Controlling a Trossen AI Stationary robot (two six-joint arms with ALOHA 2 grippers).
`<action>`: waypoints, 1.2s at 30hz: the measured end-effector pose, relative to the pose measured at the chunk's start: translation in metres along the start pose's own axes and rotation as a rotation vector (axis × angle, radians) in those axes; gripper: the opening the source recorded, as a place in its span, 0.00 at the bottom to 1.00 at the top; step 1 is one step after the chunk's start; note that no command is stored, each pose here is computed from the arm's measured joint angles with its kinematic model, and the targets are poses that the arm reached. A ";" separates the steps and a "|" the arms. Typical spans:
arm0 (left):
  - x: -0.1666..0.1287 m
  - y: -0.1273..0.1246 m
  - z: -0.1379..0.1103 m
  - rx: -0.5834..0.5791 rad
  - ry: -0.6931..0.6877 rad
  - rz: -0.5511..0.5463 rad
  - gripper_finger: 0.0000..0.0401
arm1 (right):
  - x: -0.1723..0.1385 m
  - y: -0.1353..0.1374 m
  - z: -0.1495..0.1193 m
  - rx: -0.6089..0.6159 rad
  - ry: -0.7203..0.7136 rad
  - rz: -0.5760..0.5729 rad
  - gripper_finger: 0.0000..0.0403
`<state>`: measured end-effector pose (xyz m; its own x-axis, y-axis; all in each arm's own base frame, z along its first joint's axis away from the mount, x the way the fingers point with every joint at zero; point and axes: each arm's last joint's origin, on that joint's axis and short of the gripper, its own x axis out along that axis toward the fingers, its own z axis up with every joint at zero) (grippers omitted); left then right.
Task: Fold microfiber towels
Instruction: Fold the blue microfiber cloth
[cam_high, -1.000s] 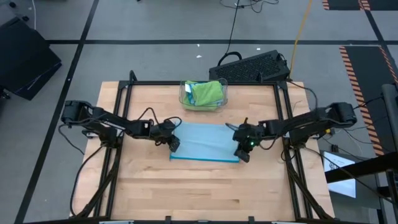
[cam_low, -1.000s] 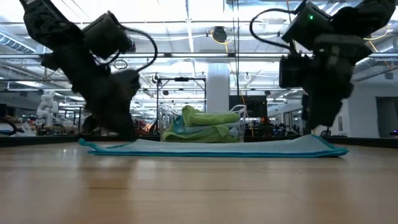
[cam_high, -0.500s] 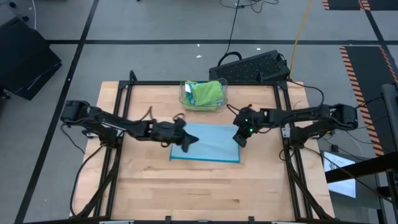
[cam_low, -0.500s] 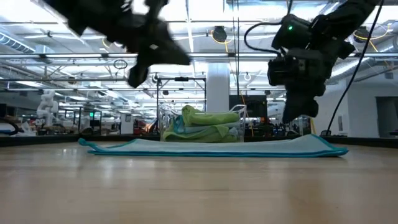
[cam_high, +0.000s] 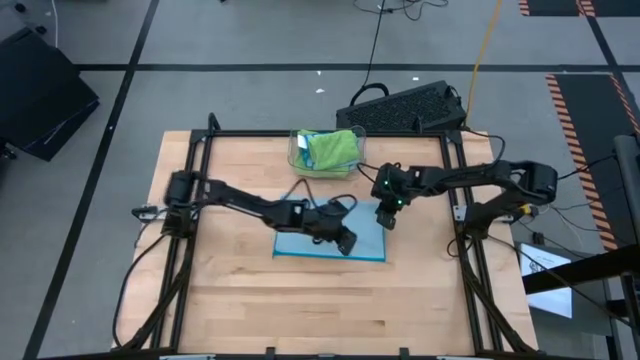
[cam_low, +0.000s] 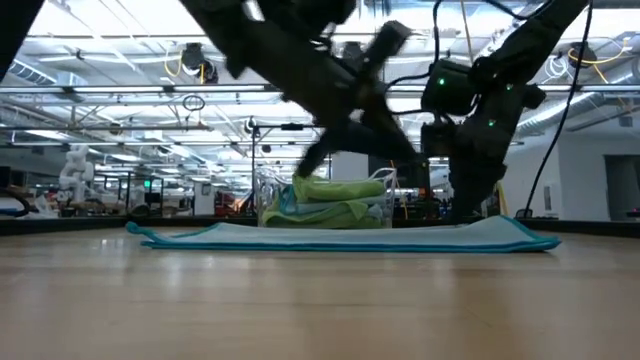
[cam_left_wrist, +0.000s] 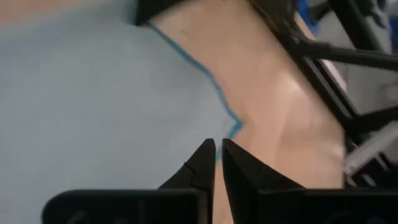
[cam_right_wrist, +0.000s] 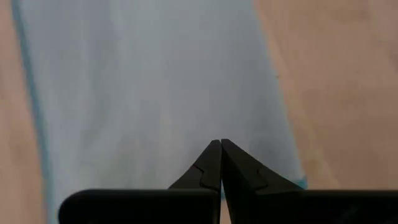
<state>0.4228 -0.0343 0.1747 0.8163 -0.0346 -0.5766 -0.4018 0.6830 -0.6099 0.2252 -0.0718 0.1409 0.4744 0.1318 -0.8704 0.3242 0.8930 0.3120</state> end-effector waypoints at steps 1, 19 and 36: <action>0.008 -0.002 0.001 0.000 0.020 -0.017 0.08 | 0.002 -0.003 0.000 -0.005 0.006 -0.013 0.00; 0.012 0.012 -0.057 0.042 0.543 0.138 0.08 | 0.019 0.036 -0.020 0.341 0.176 0.037 0.00; -0.056 -0.012 -0.045 0.513 0.640 0.121 0.08 | 0.017 0.134 -0.030 0.627 -0.026 0.241 0.00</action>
<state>0.3638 -0.0734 0.1900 0.3233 -0.2427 -0.9147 -0.1057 0.9513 -0.2897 0.2518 0.0629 0.1562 0.6102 0.2787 -0.7416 0.6170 0.4200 0.6655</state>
